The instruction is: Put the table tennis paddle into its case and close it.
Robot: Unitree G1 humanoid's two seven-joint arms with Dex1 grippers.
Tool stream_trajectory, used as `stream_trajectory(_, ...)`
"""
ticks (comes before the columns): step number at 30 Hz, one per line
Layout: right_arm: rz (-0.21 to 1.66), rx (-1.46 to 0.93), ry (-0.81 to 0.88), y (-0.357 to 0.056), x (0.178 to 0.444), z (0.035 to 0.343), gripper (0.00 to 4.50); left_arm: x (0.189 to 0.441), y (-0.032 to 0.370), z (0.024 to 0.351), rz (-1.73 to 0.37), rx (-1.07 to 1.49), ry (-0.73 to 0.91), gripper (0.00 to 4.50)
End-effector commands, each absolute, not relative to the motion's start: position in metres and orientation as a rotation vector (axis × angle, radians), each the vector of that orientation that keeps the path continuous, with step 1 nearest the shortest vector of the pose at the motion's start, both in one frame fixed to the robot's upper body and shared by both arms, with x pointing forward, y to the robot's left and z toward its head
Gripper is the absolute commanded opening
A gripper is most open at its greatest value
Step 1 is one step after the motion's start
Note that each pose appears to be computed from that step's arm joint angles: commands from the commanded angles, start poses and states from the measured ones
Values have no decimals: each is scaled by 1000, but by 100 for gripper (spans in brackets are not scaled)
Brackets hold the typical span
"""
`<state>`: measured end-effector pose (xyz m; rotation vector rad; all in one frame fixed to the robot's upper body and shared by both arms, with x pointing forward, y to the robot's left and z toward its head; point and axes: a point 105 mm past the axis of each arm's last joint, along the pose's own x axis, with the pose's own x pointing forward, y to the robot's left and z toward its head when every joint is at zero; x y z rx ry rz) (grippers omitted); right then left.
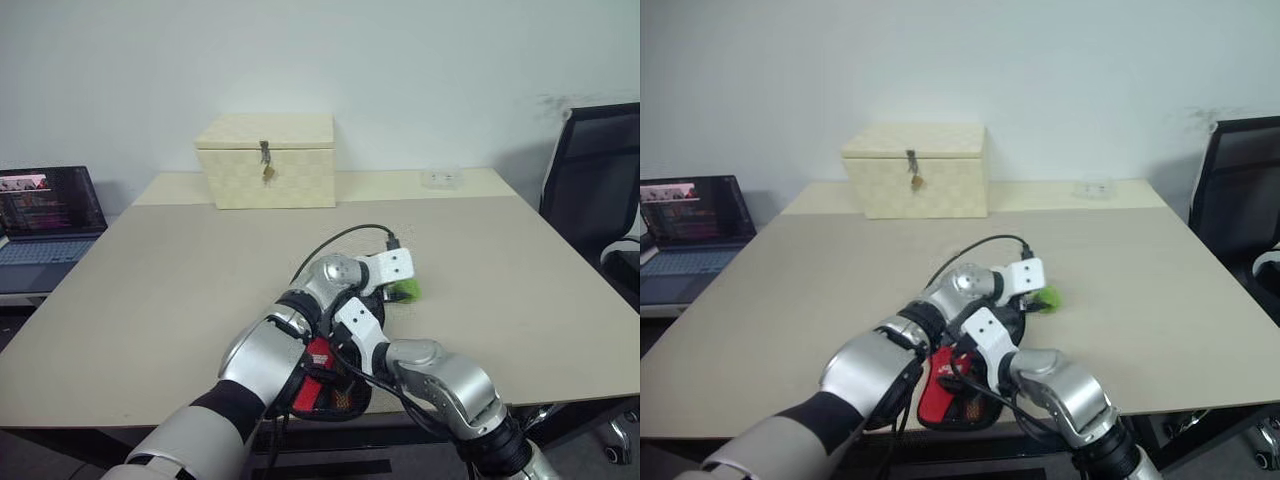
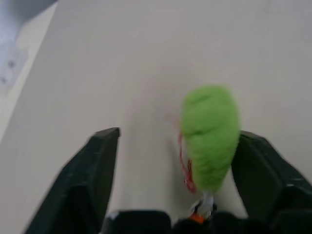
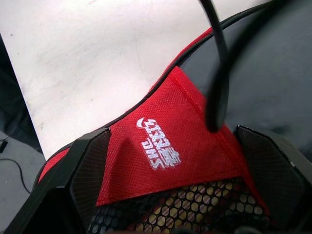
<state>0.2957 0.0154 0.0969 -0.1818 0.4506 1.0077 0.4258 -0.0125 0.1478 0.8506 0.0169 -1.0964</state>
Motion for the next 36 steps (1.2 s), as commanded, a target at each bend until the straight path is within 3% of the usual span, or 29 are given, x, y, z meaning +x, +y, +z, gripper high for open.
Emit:
stream_trajectory(1, 1015, -166, 526, 8, 296, 86, 450, 432, -2, 167, -1067, 752, -14, 413)
stream_trajectory(11, 1095, -126, 395, -17, 296, 142, 450, 451, 67, 200, -908, 501, -29, 413)
stream_trajectory(23, 1098, -151, 301, -52, 295, 178, 450, 433, 80, 168, -1064, 352, 82, 413)
stream_trajectory(31, 845, -216, 235, -91, 334, 191, 450, 411, 75, 137, -1217, 338, 149, 413)
stream_trajectory(36, 750, -207, 215, -85, 356, 184, 450, 405, 77, 117, -1223, 336, 188, 413)
